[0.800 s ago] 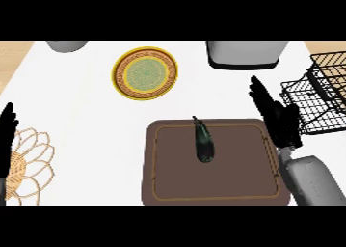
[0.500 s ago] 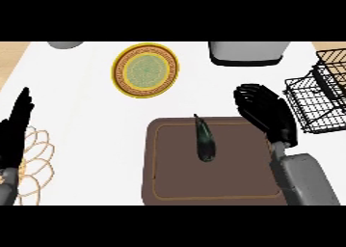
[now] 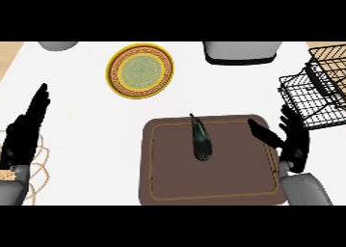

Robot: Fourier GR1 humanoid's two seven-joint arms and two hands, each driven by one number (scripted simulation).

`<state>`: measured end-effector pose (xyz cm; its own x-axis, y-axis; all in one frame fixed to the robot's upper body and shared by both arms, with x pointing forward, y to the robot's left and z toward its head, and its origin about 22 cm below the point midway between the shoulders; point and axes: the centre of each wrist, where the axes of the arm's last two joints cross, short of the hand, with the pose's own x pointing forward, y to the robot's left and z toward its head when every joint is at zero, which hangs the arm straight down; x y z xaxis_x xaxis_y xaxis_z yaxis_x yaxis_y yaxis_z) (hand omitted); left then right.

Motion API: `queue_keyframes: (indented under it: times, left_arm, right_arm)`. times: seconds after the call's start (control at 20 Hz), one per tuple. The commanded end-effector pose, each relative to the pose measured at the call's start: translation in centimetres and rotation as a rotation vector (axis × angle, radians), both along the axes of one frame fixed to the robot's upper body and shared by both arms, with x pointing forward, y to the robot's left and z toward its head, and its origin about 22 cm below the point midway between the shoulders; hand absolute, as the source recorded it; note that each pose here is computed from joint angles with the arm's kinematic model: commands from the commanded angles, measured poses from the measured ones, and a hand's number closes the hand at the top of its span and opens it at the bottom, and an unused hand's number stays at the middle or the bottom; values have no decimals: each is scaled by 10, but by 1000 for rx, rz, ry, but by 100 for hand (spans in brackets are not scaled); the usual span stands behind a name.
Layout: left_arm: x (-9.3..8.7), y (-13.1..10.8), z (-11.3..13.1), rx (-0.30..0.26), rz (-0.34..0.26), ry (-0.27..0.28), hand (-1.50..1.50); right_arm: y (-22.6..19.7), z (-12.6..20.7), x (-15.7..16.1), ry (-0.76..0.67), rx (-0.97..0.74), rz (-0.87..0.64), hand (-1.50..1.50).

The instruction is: Pick the eggplant from the tray and place it in the tiered basket

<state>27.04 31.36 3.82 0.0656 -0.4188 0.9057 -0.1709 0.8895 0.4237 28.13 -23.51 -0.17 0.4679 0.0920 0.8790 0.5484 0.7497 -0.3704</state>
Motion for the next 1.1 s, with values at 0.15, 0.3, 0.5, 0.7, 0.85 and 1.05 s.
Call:
queue_keyframes:
  times: [0.15, 0.3, 0.5, 0.7, 0.85, 1.05]
  left_arm:
    - [3, -5, -3, -1, -42, -1, 0]
    - [2, -18, -14, -19, -48, 13, 0]
    - [8, -18, -4, 5, -49, -16, 0]
    - [2, -29, -14, -10, -73, -13, 0]
    - [10, -18, -4, -3, -81, -9, 0]
    - [9, -27, -9, -11, -62, -5, 0]
  right_arm:
    - [18, 54, 7, 281, -104, 184, -150]
    - [28, 78, 17, 444, -140, 313, -150]
    - [43, 116, 33, 581, -162, 404, -150]
    - [51, 146, 62, 633, -130, 377, -150]
    - [55, 135, 79, 701, -113, 350, -150]
    - [69, 118, 89, 784, -41, 386, -150]
